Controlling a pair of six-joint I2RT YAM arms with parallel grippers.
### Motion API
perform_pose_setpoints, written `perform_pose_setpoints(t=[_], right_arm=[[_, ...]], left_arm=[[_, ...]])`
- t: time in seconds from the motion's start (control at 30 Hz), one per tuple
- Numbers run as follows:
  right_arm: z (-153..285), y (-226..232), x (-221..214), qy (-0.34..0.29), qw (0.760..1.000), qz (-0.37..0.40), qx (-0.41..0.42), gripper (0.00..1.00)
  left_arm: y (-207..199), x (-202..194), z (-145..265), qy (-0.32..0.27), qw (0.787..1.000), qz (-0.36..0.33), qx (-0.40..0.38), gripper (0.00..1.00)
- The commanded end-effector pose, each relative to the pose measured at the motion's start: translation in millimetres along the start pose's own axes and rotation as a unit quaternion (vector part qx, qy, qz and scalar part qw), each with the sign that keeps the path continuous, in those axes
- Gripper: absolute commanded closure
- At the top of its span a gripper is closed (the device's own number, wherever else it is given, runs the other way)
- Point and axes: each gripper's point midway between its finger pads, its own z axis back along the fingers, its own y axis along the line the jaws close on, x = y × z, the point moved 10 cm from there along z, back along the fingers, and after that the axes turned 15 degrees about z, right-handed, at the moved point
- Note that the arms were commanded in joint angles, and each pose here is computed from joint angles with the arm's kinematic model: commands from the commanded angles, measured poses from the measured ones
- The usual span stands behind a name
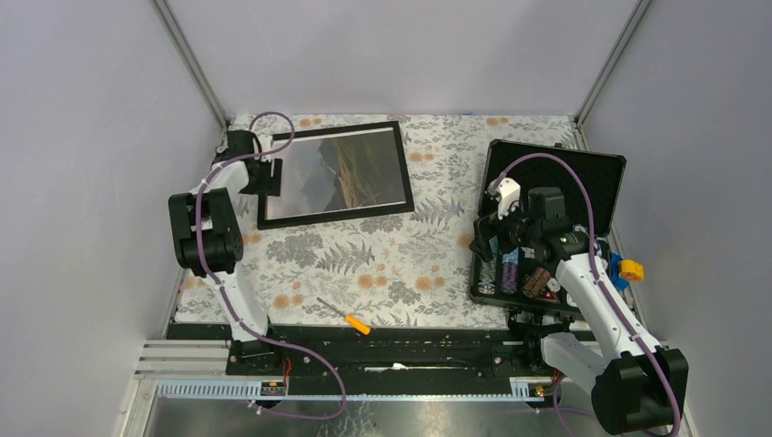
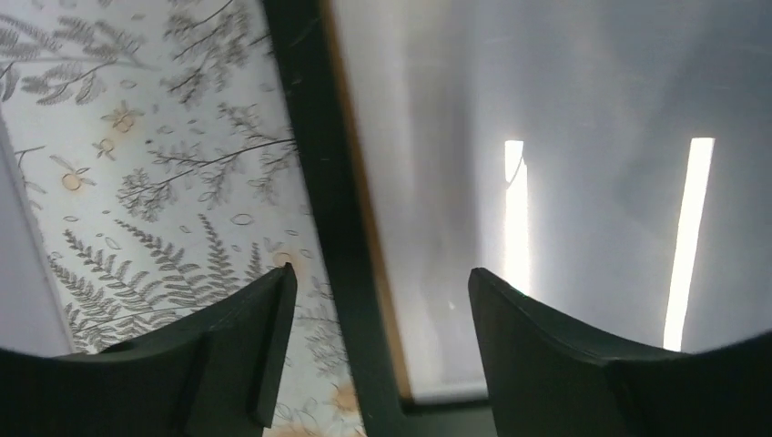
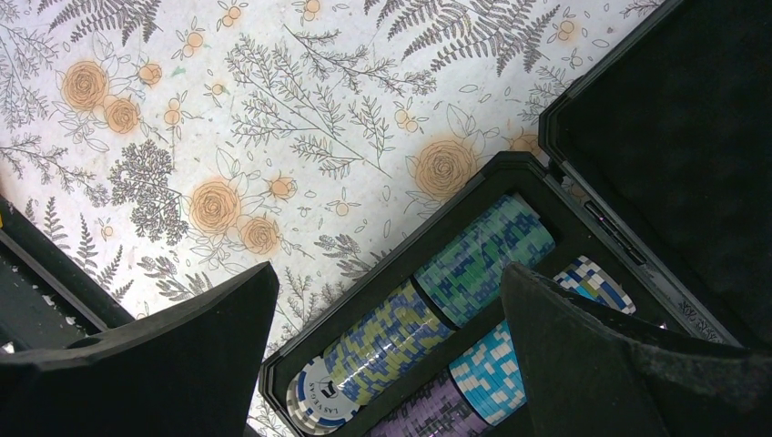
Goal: Take the photo out of the frame
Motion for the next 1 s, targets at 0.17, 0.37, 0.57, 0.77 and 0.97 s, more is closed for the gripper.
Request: perform_pose_setpoints(t=[0.17, 0.37, 0.57, 0.77, 0.97], right_arm=[[3, 2, 8, -0.013, 1.0, 0.011, 0.018, 0.0], [3, 3, 9, -0.015, 1.0, 0.013, 0.019, 0.0], [4, 3, 8, -0.016, 1.0, 0.016, 0.017, 0.0], [5, 3, 8, -0.015, 1.0, 0.017, 0.016, 0.0], [5, 3, 8, -0.015, 1.0, 0.018, 0.013, 0.0]], left_arm=[[-93, 18, 104, -0.081, 0.938, -0.255, -0.22, 0.02], [-158, -25, 97, -0.046, 0.861, -0.396, -0.316, 0.06], [-208, -34, 73, -0.015, 0.842, -0.433, -0.321, 0.14], [-233, -44, 51, 0.009, 0.828, -0.452, -0.331, 0.2], [-245, -67, 31, 0.04, 0.813, -0.489, -0.315, 0.35]])
